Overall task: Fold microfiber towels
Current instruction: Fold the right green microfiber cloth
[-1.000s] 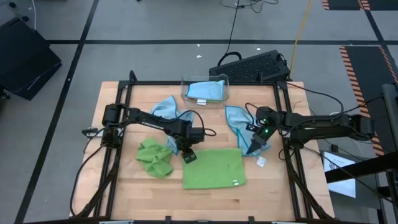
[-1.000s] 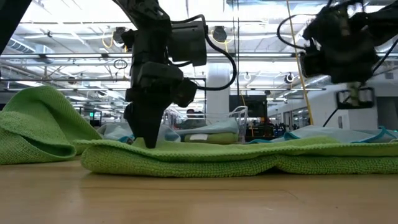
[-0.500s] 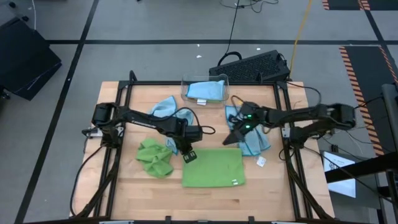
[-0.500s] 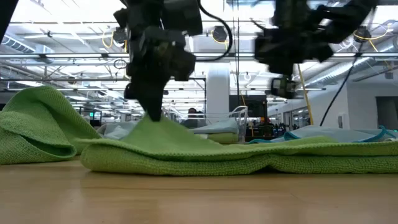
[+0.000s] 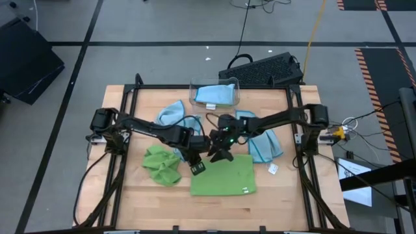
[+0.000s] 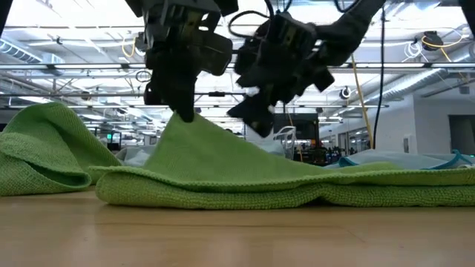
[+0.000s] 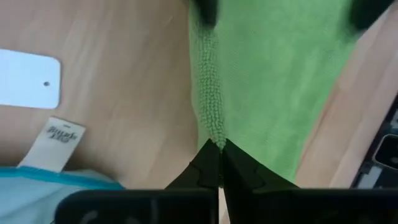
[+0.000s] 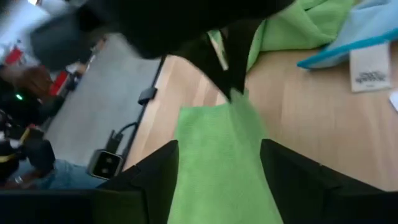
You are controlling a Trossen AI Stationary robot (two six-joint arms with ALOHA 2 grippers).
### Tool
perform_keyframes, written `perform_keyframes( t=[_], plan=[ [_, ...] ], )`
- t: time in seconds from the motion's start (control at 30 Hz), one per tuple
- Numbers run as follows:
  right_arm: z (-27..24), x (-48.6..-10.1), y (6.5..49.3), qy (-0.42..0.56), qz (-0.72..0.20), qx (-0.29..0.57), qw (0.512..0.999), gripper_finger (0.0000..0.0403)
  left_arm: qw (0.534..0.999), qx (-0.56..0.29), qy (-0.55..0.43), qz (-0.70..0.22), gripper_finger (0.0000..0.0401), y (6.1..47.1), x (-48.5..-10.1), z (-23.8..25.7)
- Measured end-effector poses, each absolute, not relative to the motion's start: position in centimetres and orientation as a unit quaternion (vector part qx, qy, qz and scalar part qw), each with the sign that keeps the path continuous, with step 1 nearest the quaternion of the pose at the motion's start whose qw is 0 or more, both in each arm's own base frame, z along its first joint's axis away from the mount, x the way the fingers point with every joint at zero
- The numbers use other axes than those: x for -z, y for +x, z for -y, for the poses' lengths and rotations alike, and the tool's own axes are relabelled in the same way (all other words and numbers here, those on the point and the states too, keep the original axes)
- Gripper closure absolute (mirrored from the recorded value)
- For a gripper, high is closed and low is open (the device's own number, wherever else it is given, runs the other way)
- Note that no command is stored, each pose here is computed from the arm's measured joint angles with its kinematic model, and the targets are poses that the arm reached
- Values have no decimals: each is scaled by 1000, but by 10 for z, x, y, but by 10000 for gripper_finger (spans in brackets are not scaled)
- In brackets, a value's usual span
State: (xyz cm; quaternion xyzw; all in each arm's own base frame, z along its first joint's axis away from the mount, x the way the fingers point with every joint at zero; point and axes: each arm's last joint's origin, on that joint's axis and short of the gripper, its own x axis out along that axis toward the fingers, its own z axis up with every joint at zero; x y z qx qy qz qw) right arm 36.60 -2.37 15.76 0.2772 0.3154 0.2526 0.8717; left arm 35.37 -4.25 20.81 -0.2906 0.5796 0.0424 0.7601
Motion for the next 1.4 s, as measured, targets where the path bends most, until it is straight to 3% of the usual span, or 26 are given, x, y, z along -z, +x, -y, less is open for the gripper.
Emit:
perform_keyframes(
  t=[0.43,0.93,1.4],
  plan=[
    [15,-144,384,215,-280,-276,894,203,788,-39,-287,-543,392,359,-214,59],
    [-10,-135,388,143,-265,-286,910,211,789,-29,-282,-545,392,357,-214,66],
    [-26,-127,389,165,-278,-283,903,315,809,-55,-270,-519,396,360,-217,71]
  ],
)
